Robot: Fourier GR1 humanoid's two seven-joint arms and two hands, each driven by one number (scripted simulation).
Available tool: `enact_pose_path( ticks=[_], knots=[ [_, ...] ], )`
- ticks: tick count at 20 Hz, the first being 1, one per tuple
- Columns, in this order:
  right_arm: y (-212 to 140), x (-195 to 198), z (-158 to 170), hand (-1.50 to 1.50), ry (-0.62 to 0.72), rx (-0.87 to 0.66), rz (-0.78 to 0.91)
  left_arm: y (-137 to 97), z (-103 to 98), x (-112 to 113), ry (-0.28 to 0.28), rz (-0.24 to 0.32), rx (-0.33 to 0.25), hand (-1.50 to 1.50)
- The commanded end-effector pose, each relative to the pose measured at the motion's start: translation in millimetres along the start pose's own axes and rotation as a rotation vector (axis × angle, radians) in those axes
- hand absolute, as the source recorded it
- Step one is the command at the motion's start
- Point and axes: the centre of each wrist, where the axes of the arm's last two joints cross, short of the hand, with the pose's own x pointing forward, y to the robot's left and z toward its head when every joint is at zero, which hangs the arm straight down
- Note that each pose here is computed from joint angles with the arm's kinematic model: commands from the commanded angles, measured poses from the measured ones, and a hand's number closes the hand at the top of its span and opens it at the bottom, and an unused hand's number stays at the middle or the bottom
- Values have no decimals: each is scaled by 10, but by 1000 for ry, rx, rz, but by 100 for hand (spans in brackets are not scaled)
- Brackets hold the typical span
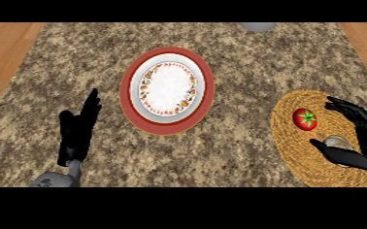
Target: Pick the tomato from the placemat and place it in the plate
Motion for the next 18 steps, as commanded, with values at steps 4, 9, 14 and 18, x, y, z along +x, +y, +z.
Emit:
enact_pose_path(
  ticks=[4, 9, 14, 18],
  knots=[
    [-364, 53, -133, -150, 33, 185, 408, -77, -36, 28, 1, -20, -7, 0],
    [-580, 365, -477, -150, 131, 266, 596, -50, 35, -22, 14, -10, -14, 0],
    [-456, 559, -625, -150, 284, 468, 671, 127, 27, -3, 12, -20, 3, 0],
    [-331, 501, -803, -150, 386, 563, 673, 127, 117, 24, 8, -19, -1, 0]
  ],
)
